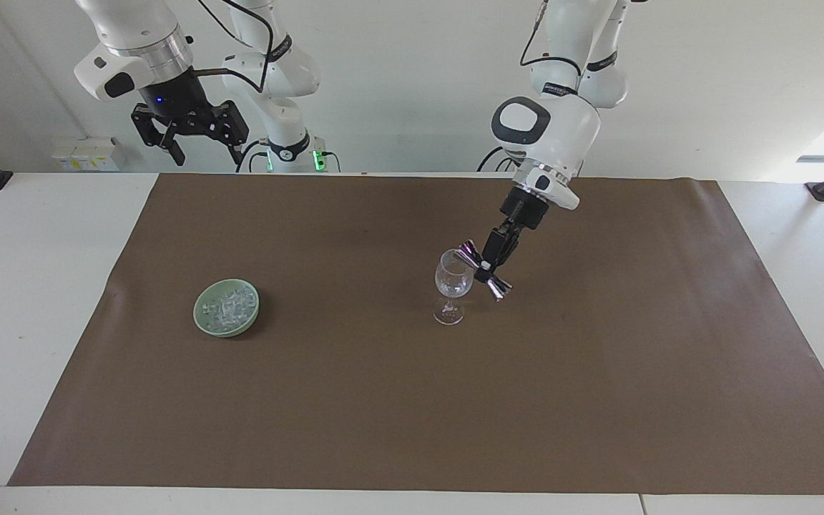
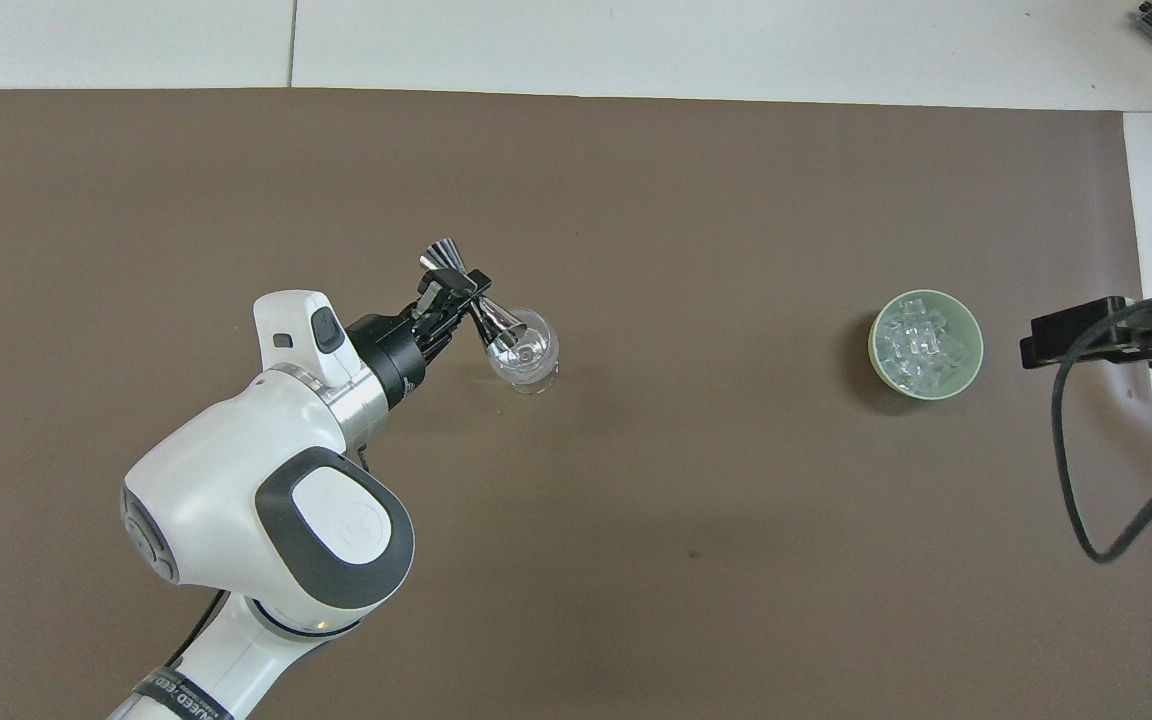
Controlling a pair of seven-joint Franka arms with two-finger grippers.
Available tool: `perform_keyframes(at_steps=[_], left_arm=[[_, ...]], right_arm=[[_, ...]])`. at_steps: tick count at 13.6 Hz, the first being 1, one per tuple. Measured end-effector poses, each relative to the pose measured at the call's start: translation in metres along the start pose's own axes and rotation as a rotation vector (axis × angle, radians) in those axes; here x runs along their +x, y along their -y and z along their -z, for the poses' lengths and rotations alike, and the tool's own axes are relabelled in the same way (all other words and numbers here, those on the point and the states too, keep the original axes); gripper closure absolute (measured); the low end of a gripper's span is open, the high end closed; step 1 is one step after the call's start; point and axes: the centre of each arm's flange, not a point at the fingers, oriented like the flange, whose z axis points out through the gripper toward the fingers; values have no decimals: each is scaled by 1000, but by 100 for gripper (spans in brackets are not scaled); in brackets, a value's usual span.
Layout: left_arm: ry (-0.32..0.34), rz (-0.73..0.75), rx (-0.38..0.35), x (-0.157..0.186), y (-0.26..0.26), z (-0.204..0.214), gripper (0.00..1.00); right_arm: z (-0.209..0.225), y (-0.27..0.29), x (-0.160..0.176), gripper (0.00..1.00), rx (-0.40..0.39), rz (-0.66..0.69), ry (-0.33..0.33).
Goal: Pour wine and add ice with both arms
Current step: 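Tilt the jigger over the wine glass with the left gripper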
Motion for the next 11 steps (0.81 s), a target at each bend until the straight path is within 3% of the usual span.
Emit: perform_keyframes(at_steps=[11], left_arm=[[-21, -60, -7, 2, -3, 2, 79]], right_arm=[[0, 0, 0, 0, 0, 0, 0]])
